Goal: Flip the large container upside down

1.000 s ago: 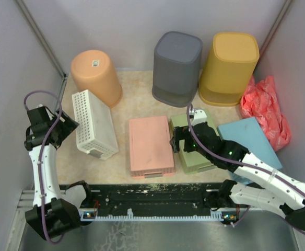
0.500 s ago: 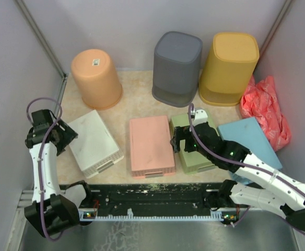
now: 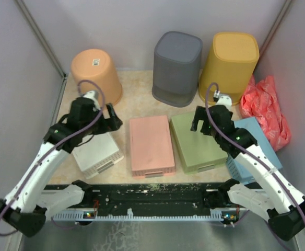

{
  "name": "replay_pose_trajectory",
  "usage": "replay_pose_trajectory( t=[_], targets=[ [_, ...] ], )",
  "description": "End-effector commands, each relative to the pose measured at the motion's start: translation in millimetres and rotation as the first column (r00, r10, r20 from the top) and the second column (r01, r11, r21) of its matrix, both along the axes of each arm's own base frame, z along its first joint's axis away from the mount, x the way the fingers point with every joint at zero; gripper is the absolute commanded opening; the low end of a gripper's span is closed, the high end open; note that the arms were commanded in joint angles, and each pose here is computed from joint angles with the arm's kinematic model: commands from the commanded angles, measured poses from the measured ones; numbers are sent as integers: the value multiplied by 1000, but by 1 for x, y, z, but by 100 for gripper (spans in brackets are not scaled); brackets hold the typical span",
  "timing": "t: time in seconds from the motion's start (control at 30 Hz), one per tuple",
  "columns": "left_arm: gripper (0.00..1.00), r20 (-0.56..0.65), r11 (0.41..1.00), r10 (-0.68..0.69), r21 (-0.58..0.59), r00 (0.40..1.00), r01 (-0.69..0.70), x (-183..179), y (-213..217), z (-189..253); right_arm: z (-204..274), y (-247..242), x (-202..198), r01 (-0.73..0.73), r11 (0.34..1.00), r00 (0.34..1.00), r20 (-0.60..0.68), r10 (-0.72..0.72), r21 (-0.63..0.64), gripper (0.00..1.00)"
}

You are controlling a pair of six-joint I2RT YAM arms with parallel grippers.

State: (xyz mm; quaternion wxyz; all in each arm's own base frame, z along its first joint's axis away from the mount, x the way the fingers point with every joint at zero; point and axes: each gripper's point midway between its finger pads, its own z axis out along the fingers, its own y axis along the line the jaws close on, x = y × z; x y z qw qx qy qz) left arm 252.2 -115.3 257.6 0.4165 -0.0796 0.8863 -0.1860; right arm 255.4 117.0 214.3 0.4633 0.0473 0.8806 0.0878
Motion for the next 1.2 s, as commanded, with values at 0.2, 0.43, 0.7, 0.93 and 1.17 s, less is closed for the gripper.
replay_pose_trajectory(
  t=[0.2, 0.43, 0.7, 0.93, 1.17],
  targets=[
    [100, 85, 915, -312, 295, 946, 275, 9, -132, -3, 26, -61, 3, 262, 964, 964, -28, -264, -51, 98],
    [100, 314, 904, -421, 218, 851, 367, 18, -165, 57, 76, -101, 1, 407, 904, 911, 128, -392, -128, 98],
    [100, 629, 943, -315, 123, 710, 310, 5, -135, 127, 168, -133, -15, 492, 870, 792, 404, -459, 24, 98],
    [100, 672, 966, -247, 111, 698, 235, 1, -108, 127, 195, -137, -27, 457, 880, 729, 511, -455, 130, 98],
    [100, 635, 969, -246, 139, 733, 205, 2, -100, 115, 188, -138, -22, 502, 857, 741, 454, -495, 115, 98]
  ],
)
